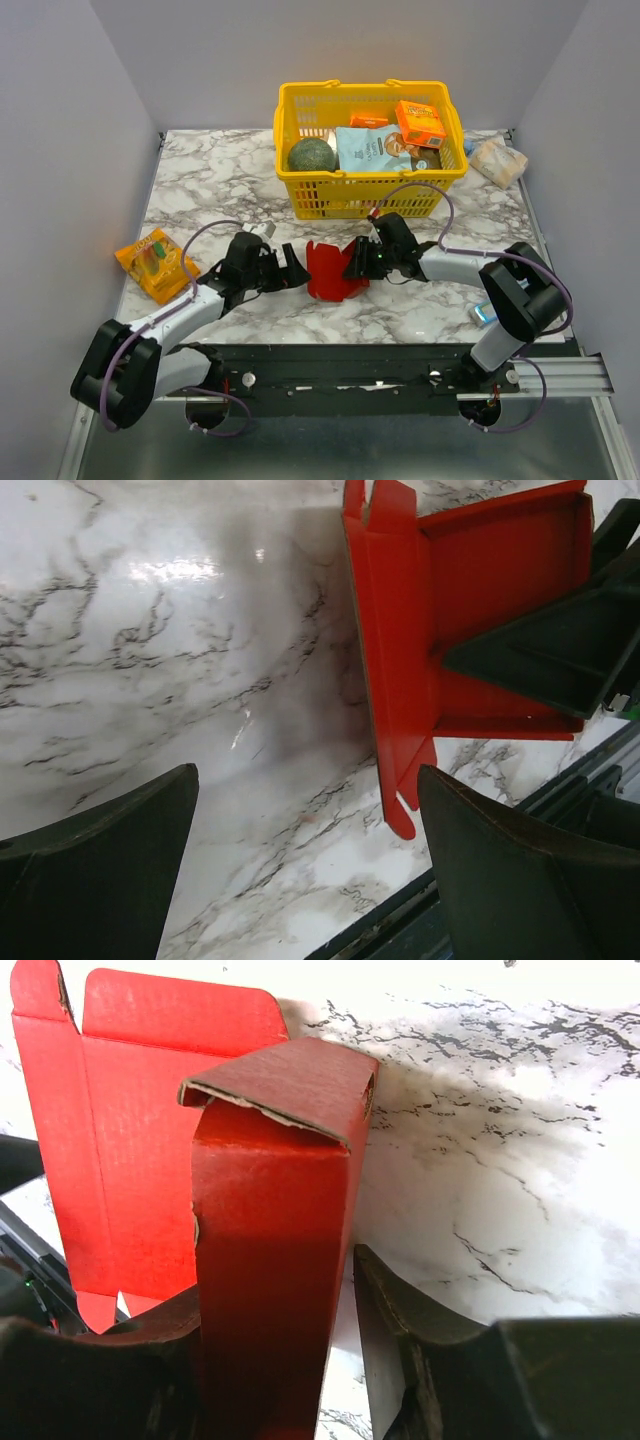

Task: Fold the paper box

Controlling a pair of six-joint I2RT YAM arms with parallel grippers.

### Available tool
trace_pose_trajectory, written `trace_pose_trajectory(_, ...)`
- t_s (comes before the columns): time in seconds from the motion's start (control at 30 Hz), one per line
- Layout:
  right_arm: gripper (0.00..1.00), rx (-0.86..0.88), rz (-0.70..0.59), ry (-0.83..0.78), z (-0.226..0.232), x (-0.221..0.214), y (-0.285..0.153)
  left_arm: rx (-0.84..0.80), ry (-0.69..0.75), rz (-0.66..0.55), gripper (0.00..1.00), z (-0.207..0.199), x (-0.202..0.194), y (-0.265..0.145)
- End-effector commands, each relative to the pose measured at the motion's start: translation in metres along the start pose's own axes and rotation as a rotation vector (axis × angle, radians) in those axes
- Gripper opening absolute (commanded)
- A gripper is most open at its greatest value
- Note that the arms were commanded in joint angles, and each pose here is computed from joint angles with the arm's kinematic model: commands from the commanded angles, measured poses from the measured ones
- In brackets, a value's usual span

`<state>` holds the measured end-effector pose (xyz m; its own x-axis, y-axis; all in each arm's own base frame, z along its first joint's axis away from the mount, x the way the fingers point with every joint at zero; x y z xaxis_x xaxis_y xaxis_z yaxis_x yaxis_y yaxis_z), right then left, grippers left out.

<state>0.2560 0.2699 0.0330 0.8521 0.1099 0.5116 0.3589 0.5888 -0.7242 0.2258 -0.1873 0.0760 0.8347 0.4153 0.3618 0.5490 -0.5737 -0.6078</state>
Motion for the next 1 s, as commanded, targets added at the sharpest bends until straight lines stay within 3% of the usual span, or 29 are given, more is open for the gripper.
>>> trace_pose_trajectory(0.0, 0.5, -0.107, 0.106, 0.027, -0.03, -0.039, 0.007, -0.11, -0.007, -0.003, 0.98, -0.028, -0.001, 0.014)
trace_pose_trajectory(0.13, 0.51, -0.099, 0.108, 0.026, -0.029, -0.039, 0.008, -0.149, -0.017, 0.006, 0.93, -0.041, -0.004, 0.022)
trace_pose_trajectory(0.23, 0.51, -0.094, 0.108, 0.027, -0.029, -0.04, 0.007, -0.158, -0.001, 0.016, 0.74, -0.048, -0.003, 0.029)
trace_pose_trajectory(0.27, 0.53, -0.095, 0.106, 0.025, -0.029, -0.04, 0.006, -0.161, 0.004, 0.019, 0.61, -0.05, -0.003, 0.031)
trace_pose_trajectory(0.33, 0.58, -0.096, 0.09, 0.021, -0.027, -0.036, 0.003, -0.176, 0.015, 0.033, 0.5, -0.056, -0.003, 0.037)
trace_pose_trajectory(0.47, 0.78, -0.095, 0.046, 0.007, -0.024, -0.026, -0.005, -0.2, 0.042, 0.057, 0.13, -0.065, -0.004, 0.045)
trace_pose_trajectory(0.57, 0.87, -0.114, 0.008, -0.005, -0.022, -0.017, -0.017, -0.155, 0.101, 0.044, 0.0, -0.065, 0.005, 0.046)
trace_pose_trajectory(0.8, 0.89, -0.247, -0.062, -0.046, -0.033, -0.001, -0.053, 0.107, 0.358, 0.072, 0.0, -0.055, 0.034, 0.014)
trace_pose_trajectory(0.97, 0.89, -0.229, -0.138, -0.098, -0.025, 0.011, -0.073, 0.214, 0.516, 0.114, 0.0, -0.047, 0.045, -0.006)
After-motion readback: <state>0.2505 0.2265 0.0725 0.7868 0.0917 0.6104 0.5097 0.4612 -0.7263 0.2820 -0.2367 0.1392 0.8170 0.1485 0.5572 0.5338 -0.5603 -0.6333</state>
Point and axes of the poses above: each gripper's point midway between its finger pads, its own y axis out along the fingers, its own z axis along the line the jaws close on, x = y × z, the point moved 1 cm from there along -y, back along the fingers, and after that the axes turned 12 degrees about -y, right-handed, at the moved point
